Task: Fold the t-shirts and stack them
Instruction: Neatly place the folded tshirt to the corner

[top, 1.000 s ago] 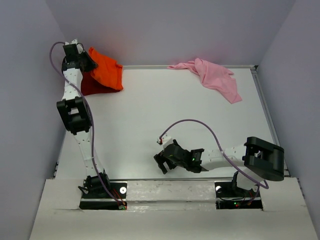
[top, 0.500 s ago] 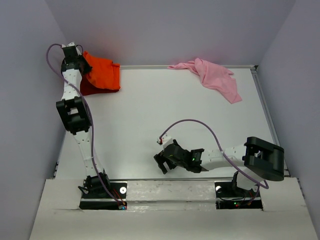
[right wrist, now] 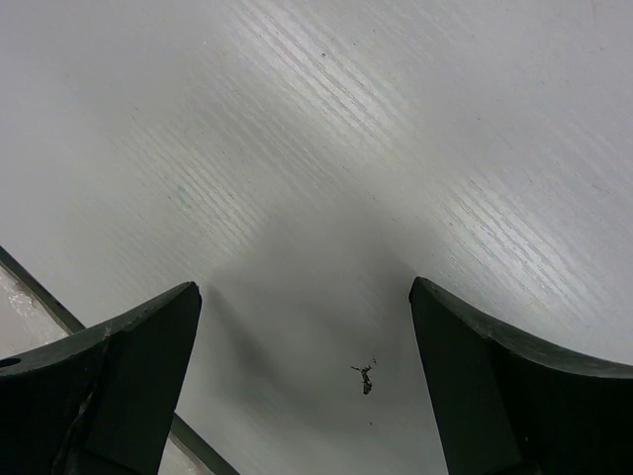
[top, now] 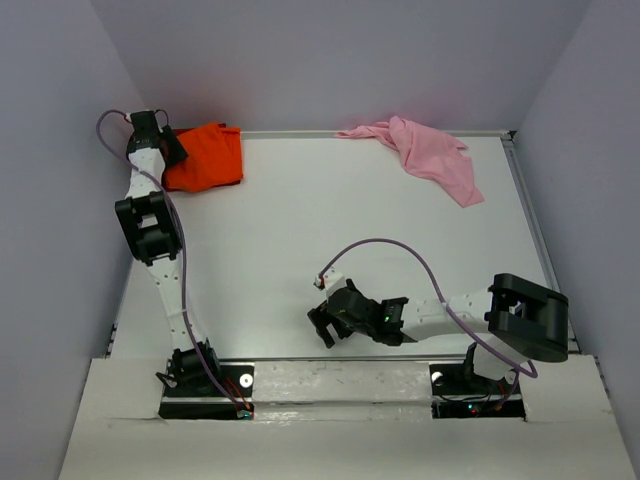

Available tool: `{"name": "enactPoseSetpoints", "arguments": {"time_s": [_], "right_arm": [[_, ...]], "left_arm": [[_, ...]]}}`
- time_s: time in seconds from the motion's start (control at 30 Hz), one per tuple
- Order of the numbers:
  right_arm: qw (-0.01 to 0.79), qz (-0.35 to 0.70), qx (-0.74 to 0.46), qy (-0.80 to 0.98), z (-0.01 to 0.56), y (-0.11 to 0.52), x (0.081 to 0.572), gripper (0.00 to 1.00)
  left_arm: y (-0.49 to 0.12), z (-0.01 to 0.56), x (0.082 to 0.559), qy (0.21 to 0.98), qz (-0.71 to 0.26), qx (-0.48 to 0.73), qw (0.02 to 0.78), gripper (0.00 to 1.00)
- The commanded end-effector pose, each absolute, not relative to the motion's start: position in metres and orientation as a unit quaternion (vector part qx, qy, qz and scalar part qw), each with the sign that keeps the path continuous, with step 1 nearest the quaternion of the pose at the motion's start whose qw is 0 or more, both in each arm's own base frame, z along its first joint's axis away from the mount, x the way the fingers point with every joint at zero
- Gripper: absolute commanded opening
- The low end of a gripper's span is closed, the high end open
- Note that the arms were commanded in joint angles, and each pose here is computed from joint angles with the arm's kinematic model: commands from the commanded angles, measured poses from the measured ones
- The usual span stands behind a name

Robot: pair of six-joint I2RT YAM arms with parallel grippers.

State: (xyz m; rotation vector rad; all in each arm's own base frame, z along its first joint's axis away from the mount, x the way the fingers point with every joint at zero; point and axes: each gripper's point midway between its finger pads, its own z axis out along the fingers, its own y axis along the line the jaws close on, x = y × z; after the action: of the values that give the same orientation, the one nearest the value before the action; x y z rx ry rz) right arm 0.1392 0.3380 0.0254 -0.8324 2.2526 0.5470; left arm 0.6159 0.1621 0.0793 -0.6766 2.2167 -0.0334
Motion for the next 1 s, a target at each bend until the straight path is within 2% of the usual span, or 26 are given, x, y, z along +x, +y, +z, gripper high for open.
{"name": "enactPoseSetpoints", "arguments": {"time_s": [0.0, 0.17, 0.37, 0.57, 0.63, 0.67, 0.73, 0.77, 0.8, 0.87, 0.9, 0.97], "right_arm": [[0.294, 0.203, -0.329, 0.874, 0.008, 0.329, 0.123, 0.92], [0.294, 0.204, -0.329, 0.874, 0.009, 0.329, 0.122, 0.92], [0.296, 0.205, -0.328, 0.873, 0.010, 0.329, 0.123, 0.92], [0.297, 0.206, -0.329, 0.873, 0.011, 0.329, 0.122, 0.92], [0.300, 0.205, -0.327, 0.873, 0.012, 0.328, 0.123, 0.92], [0.305, 0.203, -0.323, 0.873, 0.013, 0.328, 0.126, 0.92], [0.307, 0.201, -0.321, 0.873, 0.014, 0.327, 0.126, 0.92], [0.308, 0.198, -0.321, 0.873, 0.013, 0.326, 0.127, 0.92], [0.311, 0.199, -0.317, 0.873, 0.015, 0.326, 0.128, 0.92], [0.316, 0.194, -0.312, 0.875, 0.016, 0.324, 0.130, 0.92], [0.320, 0.192, -0.309, 0.875, 0.017, 0.323, 0.132, 0.92], [0.341, 0.183, -0.287, 0.876, 0.024, 0.319, 0.140, 0.93]], "left_arm": [[0.176, 0.144, 0.624, 0.845, 0.009, -0.274, 0.459, 0.71], [0.197, 0.200, 0.617, 0.810, 0.057, -0.305, 0.497, 0.72], [0.177, 0.274, 0.614, 0.778, 0.024, -0.294, 0.555, 0.72], [0.145, 0.298, 0.603, 0.780, -0.017, -0.271, 0.564, 0.72], [0.119, 0.287, 0.600, 0.797, -0.044, -0.249, 0.549, 0.71], [0.108, 0.300, 0.592, 0.795, -0.054, -0.238, 0.555, 0.71], [0.078, 0.271, 0.580, 0.818, -0.078, -0.220, 0.526, 0.71], [0.067, 0.296, 0.573, 0.801, -0.091, -0.203, 0.556, 0.71], [0.046, 0.269, 0.564, 0.818, -0.106, -0.192, 0.531, 0.70], [0.021, 0.287, 0.551, 0.806, -0.132, -0.174, 0.550, 0.71], [0.006, 0.269, 0.542, 0.818, -0.143, -0.165, 0.532, 0.71], [-0.037, 0.279, 0.524, 0.818, -0.168, -0.128, 0.535, 0.70]]}}
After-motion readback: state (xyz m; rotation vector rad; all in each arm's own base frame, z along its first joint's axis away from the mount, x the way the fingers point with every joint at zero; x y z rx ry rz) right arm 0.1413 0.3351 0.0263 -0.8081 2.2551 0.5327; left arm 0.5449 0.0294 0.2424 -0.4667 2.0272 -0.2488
